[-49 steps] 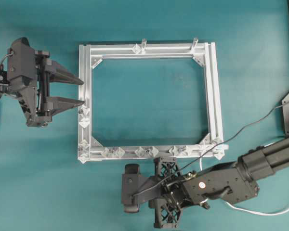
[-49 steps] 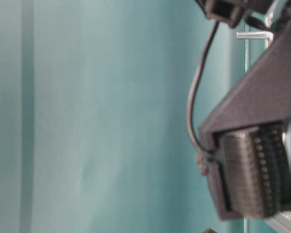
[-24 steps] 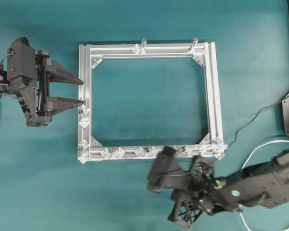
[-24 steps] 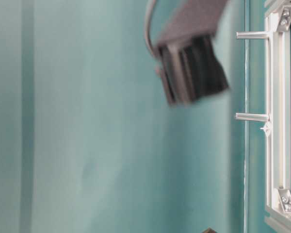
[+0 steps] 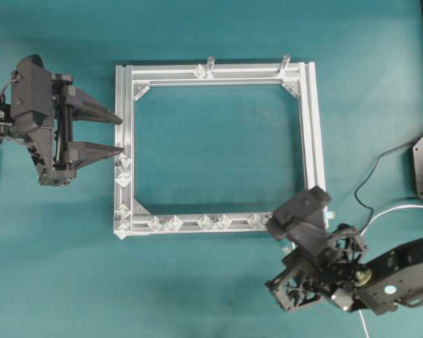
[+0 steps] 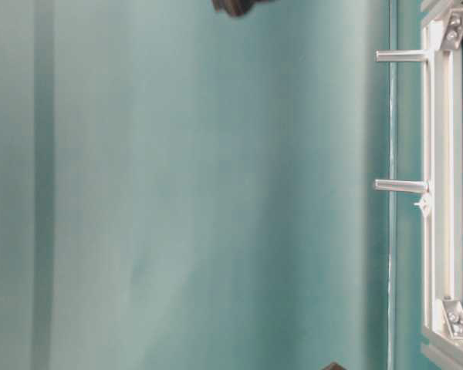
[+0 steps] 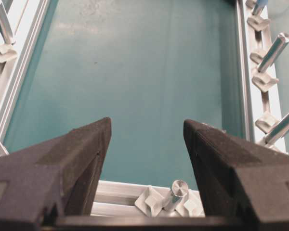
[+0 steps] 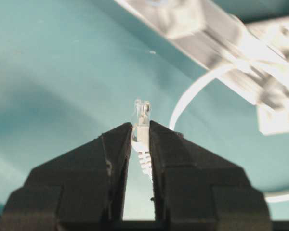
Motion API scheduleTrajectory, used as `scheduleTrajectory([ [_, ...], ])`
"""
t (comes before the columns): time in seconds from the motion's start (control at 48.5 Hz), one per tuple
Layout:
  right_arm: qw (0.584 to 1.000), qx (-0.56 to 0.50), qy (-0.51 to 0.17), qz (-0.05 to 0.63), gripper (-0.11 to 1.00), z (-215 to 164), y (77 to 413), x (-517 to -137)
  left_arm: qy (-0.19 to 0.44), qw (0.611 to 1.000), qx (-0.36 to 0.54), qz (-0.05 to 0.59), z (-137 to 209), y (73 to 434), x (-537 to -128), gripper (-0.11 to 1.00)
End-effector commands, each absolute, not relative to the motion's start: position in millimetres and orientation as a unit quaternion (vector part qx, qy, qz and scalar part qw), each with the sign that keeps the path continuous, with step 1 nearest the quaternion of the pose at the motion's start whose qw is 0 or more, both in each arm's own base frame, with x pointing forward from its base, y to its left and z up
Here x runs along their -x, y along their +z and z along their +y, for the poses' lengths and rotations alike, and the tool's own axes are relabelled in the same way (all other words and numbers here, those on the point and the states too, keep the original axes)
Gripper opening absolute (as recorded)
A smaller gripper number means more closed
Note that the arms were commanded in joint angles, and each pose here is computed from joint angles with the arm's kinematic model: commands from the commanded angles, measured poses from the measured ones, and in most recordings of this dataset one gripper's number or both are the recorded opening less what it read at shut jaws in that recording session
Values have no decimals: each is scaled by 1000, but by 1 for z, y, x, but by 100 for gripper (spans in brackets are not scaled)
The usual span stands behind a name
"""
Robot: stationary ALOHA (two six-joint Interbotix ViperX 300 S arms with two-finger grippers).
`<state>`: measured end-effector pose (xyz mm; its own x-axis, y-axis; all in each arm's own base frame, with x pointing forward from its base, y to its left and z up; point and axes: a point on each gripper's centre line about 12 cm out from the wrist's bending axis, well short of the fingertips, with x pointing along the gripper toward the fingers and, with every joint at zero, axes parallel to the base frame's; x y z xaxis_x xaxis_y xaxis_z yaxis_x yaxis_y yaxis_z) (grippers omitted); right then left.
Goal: Move the cable alternately left and right between 8 closely spaced pins so it hooks onto each one.
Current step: 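Close the right gripper on the white cable's clear plug, then lift the plug with the right gripper and carry it up the frame's right side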
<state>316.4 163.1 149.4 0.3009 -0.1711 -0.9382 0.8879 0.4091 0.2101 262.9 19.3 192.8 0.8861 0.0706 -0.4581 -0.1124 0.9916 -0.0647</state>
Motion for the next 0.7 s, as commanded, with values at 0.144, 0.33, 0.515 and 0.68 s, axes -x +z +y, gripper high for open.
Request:
scheduleTrajectory([
  [0.144,678,-443,-413,417,14,154,172,-311,46,974,48,217,19,204,-269,63],
  [0.33,660,-465,-435,398,14,141,178,-310,46,974,48,215,19,205,-269,63],
  [0.515,653,-477,-442,388,14,130,180,-315,46,974,48,214,19,205,-270,63],
  [0.68,647,-489,-445,380,14,121,180,-320,46,974,48,215,19,205,-269,63],
])
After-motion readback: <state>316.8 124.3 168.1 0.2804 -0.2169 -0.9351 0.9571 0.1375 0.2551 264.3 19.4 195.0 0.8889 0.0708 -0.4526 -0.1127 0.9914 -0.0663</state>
